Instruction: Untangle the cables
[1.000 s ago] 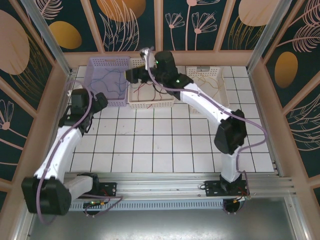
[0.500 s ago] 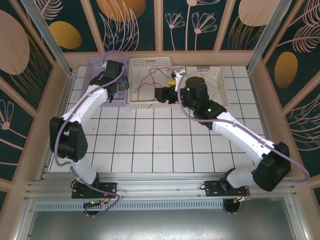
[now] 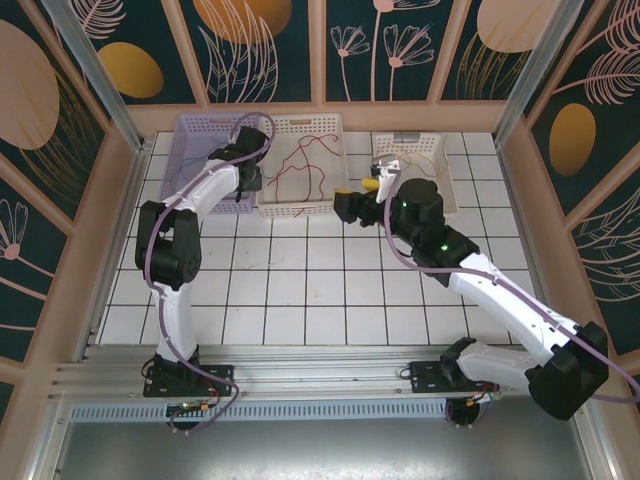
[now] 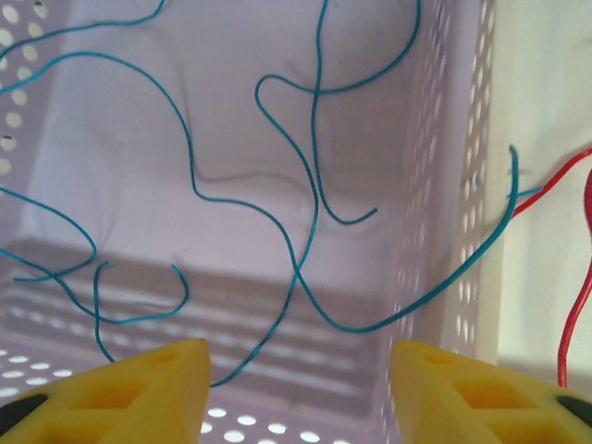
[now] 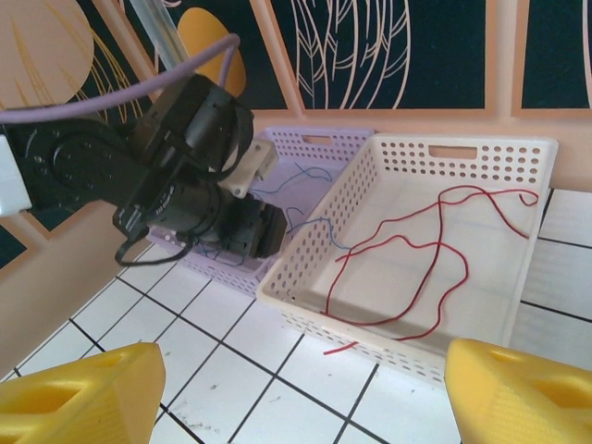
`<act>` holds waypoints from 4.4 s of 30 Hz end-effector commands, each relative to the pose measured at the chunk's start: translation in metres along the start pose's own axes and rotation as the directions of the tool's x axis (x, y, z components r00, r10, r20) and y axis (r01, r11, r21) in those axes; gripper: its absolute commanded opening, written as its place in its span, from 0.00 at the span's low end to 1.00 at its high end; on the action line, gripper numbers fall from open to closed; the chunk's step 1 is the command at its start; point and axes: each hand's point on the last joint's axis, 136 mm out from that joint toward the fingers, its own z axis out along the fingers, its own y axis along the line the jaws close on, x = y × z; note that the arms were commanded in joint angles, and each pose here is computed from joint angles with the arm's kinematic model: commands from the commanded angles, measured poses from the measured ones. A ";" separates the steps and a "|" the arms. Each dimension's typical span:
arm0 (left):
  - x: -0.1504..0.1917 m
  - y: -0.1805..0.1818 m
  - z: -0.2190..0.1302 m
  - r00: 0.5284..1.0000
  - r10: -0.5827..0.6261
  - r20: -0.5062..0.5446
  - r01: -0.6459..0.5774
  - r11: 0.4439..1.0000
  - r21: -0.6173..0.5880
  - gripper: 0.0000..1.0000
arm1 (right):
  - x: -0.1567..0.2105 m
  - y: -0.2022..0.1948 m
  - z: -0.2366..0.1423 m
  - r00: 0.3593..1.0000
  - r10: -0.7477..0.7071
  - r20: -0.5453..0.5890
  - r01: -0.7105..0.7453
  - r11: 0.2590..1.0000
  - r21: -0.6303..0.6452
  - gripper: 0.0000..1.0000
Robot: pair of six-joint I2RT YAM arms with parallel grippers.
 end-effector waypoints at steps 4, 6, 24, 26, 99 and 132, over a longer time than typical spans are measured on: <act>-0.004 0.001 0.014 1.000 -0.005 -0.011 0.005 1.000 -0.014 0.43 | 0.003 0.002 -0.006 1.000 -0.021 0.009 0.021 1.000 -0.021 0.80; -0.001 0.003 0.019 1.000 -0.016 -0.022 0.016 1.000 -0.008 0.42 | 0.004 0.002 -0.005 1.000 -0.020 0.005 0.020 1.000 -0.020 0.80; 0.028 0.028 0.051 0.985 -0.124 -0.123 0.133 0.989 0.071 0.48 | 0.009 0.002 0.004 1.000 -0.011 -0.029 0.010 1.000 -0.029 0.80; 0.028 0.032 0.054 0.984 -0.125 -0.130 0.134 0.989 0.064 0.48 | 0.009 0.003 0.004 0.999 -0.012 -0.030 0.011 0.999 -0.031 0.80; -0.079 0.101 0.125 0.924 -0.370 0.102 0.377 0.923 -0.071 0.00 | 0.048 0.025 0.019 0.993 -0.063 -0.102 0.052 0.993 -0.102 0.80; -0.202 0.139 -0.105 0.682 -0.664 0.308 0.537 0.740 0.405 0.00 | 0.048 0.034 0.021 0.993 -0.049 -0.106 0.036 0.992 -0.120 0.80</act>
